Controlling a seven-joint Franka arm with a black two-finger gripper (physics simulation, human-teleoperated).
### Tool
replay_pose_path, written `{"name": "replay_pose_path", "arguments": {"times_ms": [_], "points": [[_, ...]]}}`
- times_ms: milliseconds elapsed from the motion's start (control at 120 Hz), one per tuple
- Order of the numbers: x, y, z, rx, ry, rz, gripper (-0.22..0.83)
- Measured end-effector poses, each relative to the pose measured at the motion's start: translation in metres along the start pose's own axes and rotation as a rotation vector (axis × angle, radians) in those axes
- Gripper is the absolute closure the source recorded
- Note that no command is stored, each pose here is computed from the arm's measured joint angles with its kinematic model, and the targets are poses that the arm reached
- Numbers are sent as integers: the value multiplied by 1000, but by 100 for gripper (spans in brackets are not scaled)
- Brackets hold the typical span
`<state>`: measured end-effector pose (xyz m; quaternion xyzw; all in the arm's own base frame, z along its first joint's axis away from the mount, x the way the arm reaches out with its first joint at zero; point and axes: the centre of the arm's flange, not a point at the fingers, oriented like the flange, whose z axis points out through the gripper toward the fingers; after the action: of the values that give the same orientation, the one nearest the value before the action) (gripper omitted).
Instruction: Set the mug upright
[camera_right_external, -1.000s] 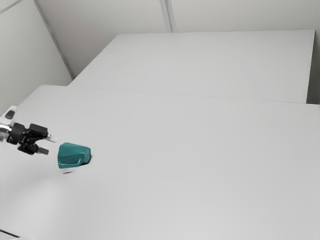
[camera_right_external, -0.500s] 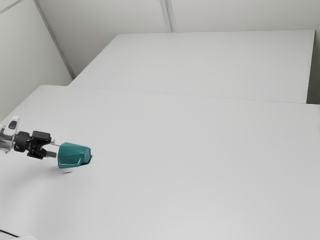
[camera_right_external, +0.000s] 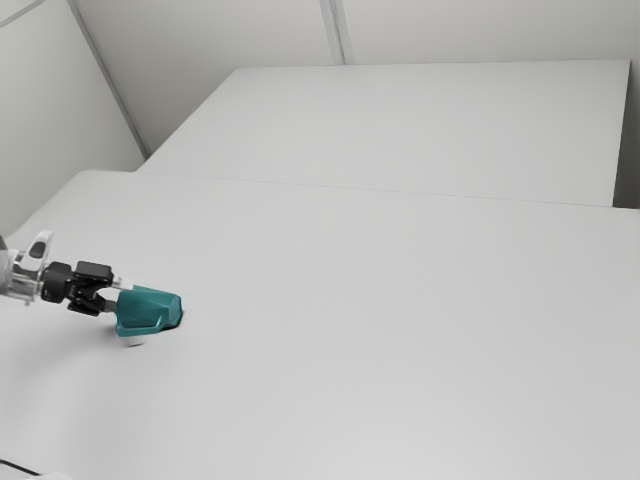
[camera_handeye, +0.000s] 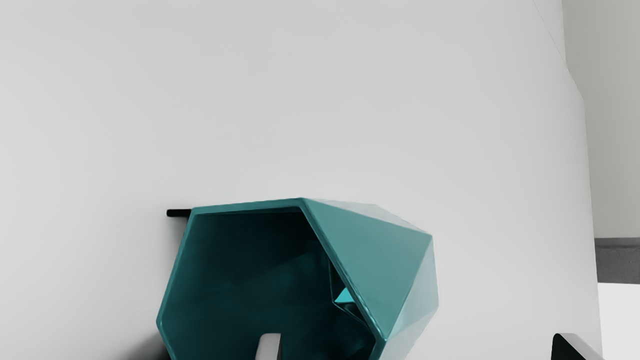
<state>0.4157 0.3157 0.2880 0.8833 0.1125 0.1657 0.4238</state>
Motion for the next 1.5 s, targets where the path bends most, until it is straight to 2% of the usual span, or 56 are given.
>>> {"name": "replay_pose_path", "arguments": {"times_ms": [400, 792, 1017, 1158, 1500], "points": [[3, 2, 18, -5, -29, 3, 4], [3, 3, 17, -4, -27, 1, 49], [8, 15, 16, 3, -29, 28, 68], [14, 33, 14, 12, -34, 65, 74], [33, 113, 28, 69, -105, 229, 77]]}}
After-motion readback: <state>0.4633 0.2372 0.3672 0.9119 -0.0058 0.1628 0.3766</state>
